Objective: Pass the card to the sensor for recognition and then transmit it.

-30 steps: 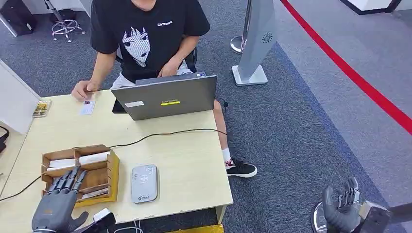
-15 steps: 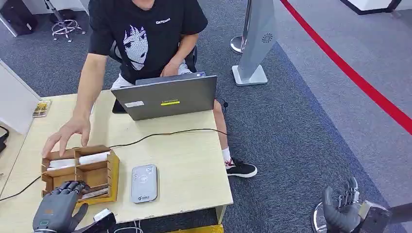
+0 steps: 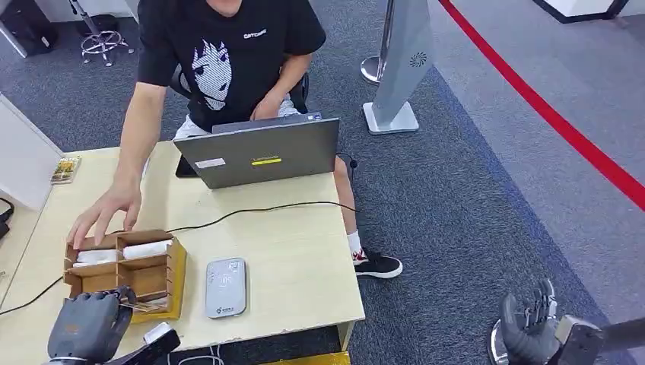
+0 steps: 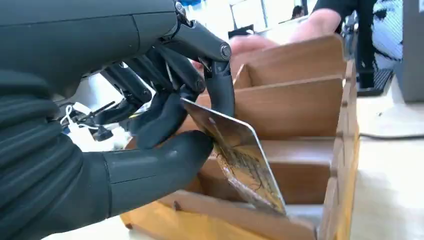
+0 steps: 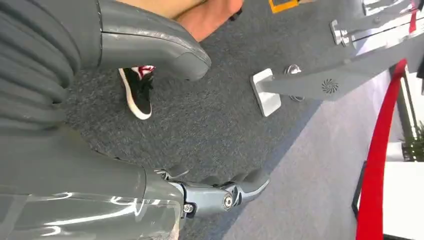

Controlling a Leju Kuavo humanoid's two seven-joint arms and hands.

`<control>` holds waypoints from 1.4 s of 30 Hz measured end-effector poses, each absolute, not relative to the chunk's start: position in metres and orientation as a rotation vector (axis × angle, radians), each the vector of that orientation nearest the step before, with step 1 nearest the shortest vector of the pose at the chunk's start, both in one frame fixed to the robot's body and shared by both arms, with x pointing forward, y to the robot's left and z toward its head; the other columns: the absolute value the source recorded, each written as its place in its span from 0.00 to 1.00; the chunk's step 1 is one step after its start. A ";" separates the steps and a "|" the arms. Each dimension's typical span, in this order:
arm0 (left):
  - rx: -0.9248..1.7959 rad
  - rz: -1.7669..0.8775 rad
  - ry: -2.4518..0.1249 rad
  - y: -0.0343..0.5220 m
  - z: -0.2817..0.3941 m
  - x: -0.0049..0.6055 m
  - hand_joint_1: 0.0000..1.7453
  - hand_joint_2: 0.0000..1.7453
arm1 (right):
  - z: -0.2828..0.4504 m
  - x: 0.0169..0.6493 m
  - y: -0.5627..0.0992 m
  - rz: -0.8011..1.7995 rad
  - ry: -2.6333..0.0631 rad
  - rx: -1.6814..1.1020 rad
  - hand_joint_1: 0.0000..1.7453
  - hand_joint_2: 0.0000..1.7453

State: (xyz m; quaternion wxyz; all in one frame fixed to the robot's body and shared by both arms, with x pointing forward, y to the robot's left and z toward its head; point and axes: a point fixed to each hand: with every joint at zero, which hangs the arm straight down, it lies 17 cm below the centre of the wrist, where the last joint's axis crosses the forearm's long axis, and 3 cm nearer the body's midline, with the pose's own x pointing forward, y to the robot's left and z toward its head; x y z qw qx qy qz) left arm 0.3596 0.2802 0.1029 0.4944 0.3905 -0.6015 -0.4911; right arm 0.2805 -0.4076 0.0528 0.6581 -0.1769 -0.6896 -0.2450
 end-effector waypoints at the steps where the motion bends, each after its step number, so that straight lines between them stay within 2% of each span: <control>1: 0.949 -1.187 -1.464 0.280 0.104 0.360 1.00 1.00 | 0.053 0.281 -0.407 -0.554 -1.561 -0.399 0.00 1.00; 13: 0.966 -1.171 -1.496 0.278 0.113 0.361 1.00 1.00 | 0.051 0.280 -0.400 -0.547 -1.556 -0.386 0.00 1.00; 25: 1.142 -0.963 -1.659 0.308 0.245 0.399 1.00 1.00 | 0.048 0.281 -0.398 -0.555 -1.542 -0.376 0.00 1.00; 42: 1.315 -0.847 -1.645 0.340 0.299 0.413 1.00 1.00 | 0.046 0.287 -0.386 -0.557 -1.543 -0.325 0.00 1.00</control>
